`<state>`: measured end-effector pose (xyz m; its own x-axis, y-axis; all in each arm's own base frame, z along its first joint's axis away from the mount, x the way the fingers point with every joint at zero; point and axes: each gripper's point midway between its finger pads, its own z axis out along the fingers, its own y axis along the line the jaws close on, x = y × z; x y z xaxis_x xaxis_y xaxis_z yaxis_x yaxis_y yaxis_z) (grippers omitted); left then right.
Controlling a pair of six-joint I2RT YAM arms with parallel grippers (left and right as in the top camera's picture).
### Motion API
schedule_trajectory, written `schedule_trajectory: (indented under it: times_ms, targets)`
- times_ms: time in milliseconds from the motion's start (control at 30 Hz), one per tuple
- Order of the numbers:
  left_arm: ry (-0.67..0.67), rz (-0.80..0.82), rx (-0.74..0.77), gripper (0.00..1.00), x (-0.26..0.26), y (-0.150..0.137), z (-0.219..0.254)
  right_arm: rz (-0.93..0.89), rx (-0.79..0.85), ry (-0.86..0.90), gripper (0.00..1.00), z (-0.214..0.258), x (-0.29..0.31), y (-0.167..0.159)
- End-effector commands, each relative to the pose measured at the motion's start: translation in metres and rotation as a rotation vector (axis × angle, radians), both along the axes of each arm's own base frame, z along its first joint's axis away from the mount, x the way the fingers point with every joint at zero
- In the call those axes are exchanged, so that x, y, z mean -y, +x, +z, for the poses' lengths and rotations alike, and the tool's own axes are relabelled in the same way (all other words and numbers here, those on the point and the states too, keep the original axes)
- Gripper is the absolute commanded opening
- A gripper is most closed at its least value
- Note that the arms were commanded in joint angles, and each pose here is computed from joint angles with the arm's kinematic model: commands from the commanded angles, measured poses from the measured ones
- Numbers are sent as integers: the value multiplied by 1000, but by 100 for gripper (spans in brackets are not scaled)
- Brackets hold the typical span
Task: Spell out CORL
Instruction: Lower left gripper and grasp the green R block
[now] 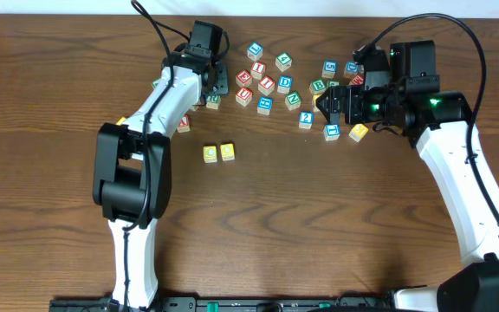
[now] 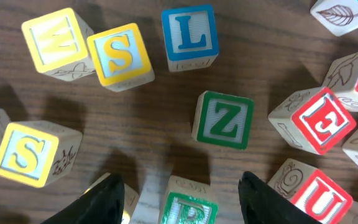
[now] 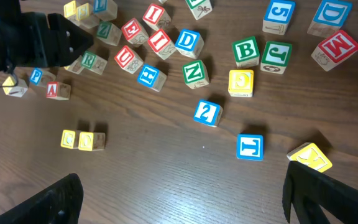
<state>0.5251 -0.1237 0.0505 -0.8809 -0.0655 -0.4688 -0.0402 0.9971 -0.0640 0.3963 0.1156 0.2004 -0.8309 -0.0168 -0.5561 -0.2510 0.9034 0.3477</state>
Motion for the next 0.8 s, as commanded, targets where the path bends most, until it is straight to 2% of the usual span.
schedule_trajectory:
  times_ms: [0,433,600,767]
  targets:
    - [43,-42,-31,58,-1,-1,-20,8,12,-2,99,4,-2,3]
    - [57,-78,-72,57,3,-13,-36,8,12,-2,99,4,-2,3]
    - [61,-78,-89,51,2,-18,-41,8,12,-2,99,4,-2,3]
    - [68,-80,-118,50,2,-22,-55,8,12,-2,99,4,-2,3]
